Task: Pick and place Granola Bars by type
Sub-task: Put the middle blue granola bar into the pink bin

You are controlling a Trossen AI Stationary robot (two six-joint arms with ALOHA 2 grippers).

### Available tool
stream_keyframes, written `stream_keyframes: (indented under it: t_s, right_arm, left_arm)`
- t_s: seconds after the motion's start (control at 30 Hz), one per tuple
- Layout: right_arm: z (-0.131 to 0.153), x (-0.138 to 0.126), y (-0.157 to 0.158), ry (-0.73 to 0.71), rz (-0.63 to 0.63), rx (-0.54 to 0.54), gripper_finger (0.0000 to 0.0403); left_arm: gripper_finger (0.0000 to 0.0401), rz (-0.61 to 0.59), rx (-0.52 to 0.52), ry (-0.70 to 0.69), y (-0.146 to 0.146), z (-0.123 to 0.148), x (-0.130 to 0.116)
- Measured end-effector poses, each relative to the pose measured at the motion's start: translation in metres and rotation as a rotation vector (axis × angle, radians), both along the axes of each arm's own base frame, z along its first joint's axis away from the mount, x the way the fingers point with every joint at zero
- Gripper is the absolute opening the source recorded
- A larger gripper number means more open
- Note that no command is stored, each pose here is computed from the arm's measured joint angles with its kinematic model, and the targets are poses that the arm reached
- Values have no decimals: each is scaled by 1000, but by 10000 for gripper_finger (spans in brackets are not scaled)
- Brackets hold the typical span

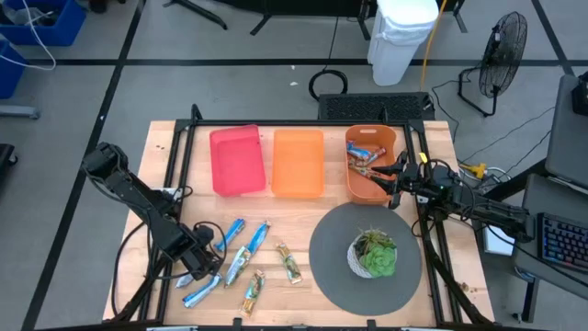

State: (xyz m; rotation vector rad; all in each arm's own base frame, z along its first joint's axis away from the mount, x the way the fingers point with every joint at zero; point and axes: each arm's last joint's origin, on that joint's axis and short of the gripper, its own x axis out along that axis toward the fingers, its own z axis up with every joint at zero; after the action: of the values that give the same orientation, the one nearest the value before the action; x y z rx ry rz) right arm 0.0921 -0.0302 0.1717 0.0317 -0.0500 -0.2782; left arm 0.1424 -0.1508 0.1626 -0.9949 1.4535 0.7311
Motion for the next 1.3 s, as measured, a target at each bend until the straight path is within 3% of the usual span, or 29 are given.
stream_keyframes:
  t_s: [0.1,0.5,0.83,1.17,1.3]
  right_arm:
    - [0,0,0,0,0,0,128]
    - [0,0,0,0,0,0,128]
    - [0,0,0,0,0,0,128]
    - [0,0,0,0,0,0,128]
    - [0,0,0,0,0,0,128]
  left_arm:
    - [140,9,45,-21,4,-6,-2]
    - [141,17,61,43,10,-14,-9]
    - [140,138,182,169,19,-18,-18]
    - [140,115,134,367,12,-36,-18]
    - [108,113,112,365,10,-36,-17]
